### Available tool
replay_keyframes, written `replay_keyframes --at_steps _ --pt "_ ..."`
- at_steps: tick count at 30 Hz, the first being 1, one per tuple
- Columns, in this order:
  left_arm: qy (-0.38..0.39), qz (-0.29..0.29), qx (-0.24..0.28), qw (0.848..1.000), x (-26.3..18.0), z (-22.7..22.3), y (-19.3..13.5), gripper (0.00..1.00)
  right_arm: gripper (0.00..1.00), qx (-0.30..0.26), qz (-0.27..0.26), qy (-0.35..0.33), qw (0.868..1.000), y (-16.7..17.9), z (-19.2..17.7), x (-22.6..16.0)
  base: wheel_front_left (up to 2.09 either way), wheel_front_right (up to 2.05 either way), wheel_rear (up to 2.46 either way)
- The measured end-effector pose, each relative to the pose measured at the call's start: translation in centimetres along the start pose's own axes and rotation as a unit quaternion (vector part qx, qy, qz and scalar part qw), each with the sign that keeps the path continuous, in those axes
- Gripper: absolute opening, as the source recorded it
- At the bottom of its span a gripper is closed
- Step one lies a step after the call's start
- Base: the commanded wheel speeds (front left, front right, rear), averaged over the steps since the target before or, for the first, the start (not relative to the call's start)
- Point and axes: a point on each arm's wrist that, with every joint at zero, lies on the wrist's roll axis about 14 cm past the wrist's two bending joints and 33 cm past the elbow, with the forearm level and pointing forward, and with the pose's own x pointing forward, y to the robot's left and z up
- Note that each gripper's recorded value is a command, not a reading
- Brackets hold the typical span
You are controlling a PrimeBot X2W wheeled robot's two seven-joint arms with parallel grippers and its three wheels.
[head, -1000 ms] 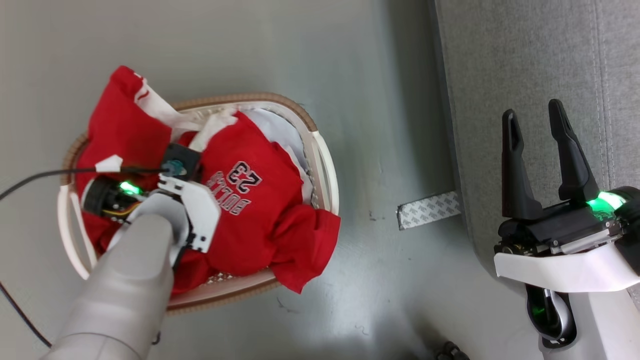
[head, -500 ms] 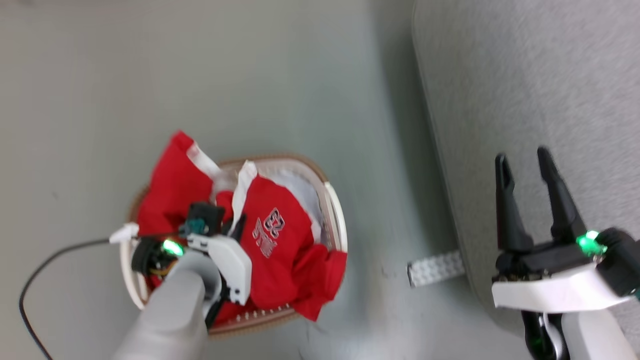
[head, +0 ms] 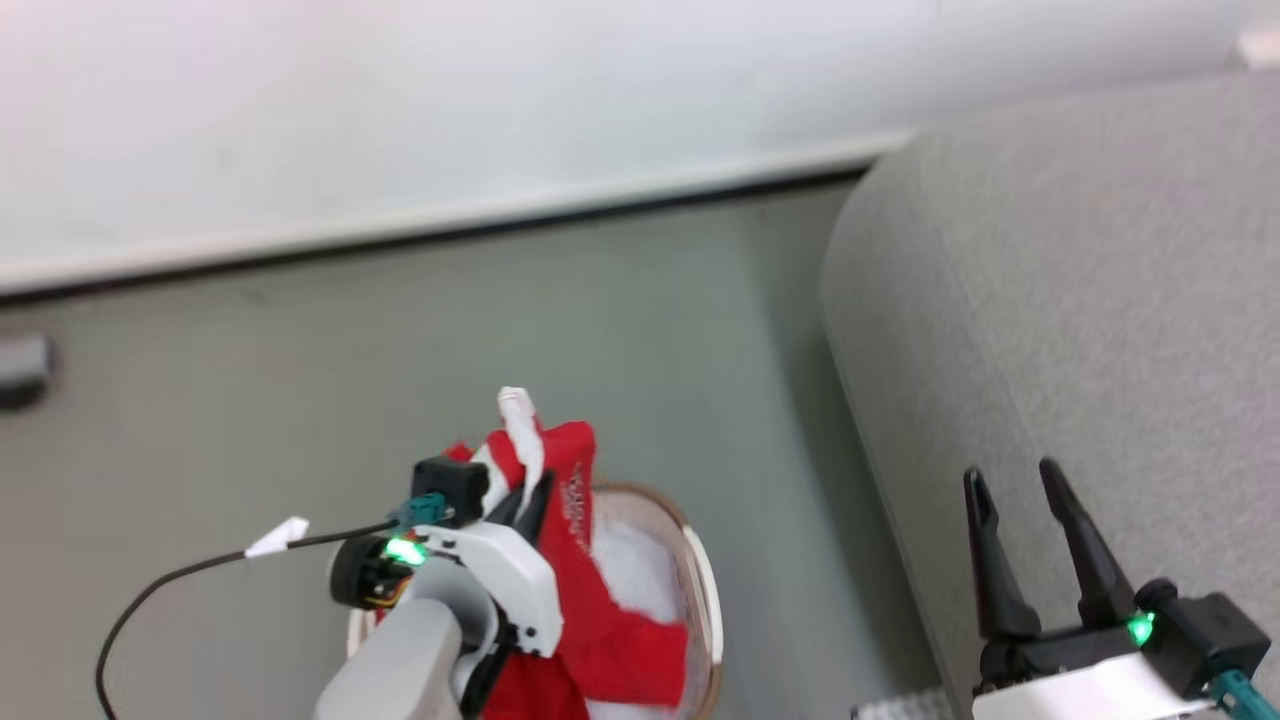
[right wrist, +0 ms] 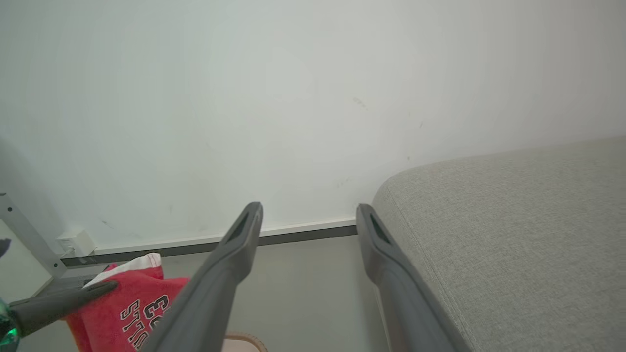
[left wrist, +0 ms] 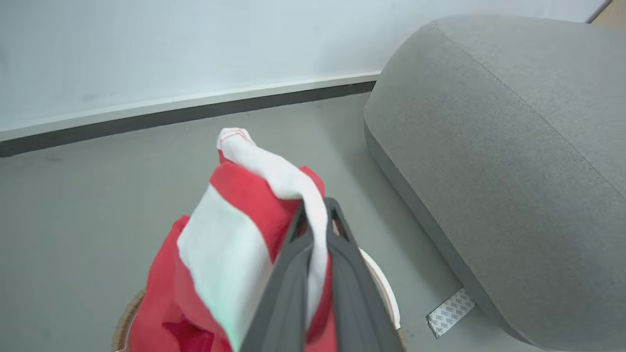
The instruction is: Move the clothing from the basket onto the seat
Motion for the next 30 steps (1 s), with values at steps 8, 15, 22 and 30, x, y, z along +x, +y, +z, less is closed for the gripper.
replay_keyframes --at_steps 8,15,22,30 --pt "-0.094 -0.020 0.023 0.995 -3.1 8.1 -2.5 0.00 1.00 -0.010 0.024 -0.033 0.999 1.7 2.4 -2.3 0.00 0.00 0.00" --pt "-0.148 -0.037 0.031 0.988 -5.9 12.5 -5.0 0.00 1.00 -0.024 0.049 -0.054 0.997 3.3 3.6 -3.3 0.00 0.00 0.00" --pt "-0.166 -0.040 0.036 0.985 -7.9 14.0 -6.1 0.00 1.00 -0.050 0.085 -0.059 0.993 5.5 3.9 -3.4 0.00 0.00 0.00" --pt "-0.178 -0.057 0.048 0.981 -9.5 15.1 -7.9 0.00 1.00 -0.074 0.165 -0.055 0.982 10.6 3.3 -3.4 0.00 0.00 0.00"
